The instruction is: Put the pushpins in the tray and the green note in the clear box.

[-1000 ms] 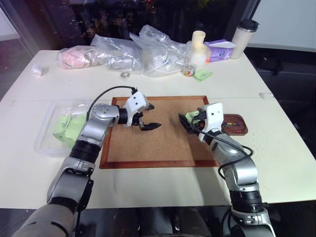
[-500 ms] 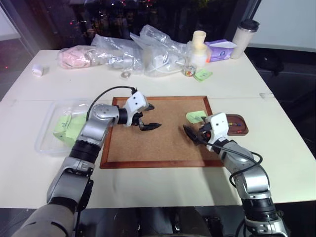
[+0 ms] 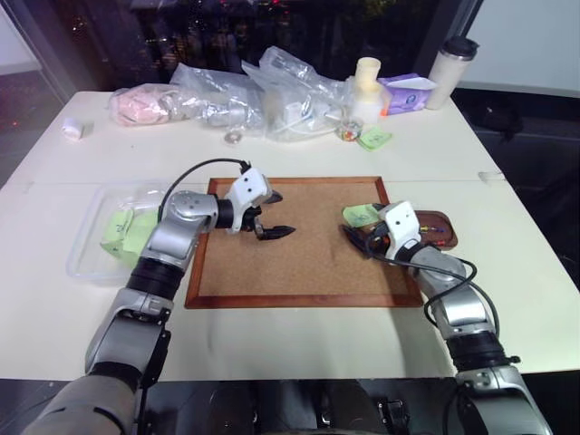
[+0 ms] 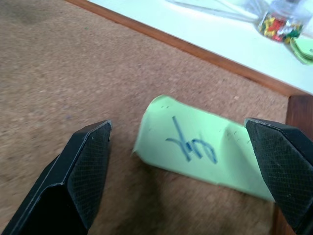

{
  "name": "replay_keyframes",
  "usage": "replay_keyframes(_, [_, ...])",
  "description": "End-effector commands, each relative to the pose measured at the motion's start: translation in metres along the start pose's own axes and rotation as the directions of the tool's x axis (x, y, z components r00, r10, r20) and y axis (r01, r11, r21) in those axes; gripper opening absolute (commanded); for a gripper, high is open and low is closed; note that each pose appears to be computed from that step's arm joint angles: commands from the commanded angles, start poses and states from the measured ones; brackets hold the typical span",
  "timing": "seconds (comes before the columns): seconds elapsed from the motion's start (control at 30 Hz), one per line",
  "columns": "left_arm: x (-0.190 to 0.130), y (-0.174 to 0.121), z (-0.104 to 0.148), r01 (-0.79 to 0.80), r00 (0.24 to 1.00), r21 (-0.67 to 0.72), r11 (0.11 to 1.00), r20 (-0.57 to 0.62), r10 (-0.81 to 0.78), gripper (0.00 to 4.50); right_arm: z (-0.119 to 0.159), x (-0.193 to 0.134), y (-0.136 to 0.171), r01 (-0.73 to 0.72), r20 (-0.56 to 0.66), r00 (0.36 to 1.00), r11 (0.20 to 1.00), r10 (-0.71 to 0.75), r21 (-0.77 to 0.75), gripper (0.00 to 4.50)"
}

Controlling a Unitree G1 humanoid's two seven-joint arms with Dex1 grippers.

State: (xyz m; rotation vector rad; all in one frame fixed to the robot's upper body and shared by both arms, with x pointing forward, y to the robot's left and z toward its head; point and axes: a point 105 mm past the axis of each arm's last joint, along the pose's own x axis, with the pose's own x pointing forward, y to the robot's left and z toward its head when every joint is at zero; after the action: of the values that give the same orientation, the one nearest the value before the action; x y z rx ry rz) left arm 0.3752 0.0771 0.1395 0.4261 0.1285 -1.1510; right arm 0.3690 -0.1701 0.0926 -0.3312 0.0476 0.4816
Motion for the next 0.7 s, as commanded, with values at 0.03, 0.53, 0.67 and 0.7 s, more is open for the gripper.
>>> replay_keyframes(0.03, [-0.004,0.003,0.015,-0.023,0.998,0.022,0.999,0.056,0.022,4.5,-0.036,-0.006,-0.003,-0.014,-0.145,0.989,1.0,0.012,-0.01,4.45])
replay_keyframes(0.53, [-0.005,0.003,0.02,-0.04,0.995,0.014,0.999,0.087,0.038,4.5,-0.035,-0.01,0.012,-0.017,-0.123,0.991,0.976,0.044,0.216,0.02])
replay_keyframes(0.67, [-0.005,0.002,0.02,-0.037,0.995,0.013,0.999,0.088,0.036,4.5,0.003,-0.014,0.017,-0.062,0.056,0.997,0.973,0.051,0.221,0.02])
replay_keyframes(0.7, [-0.004,0.002,0.019,-0.036,0.995,0.013,0.999,0.088,0.035,4.5,0.014,-0.016,0.021,-0.088,0.099,0.993,0.971,0.068,0.224,0.02])
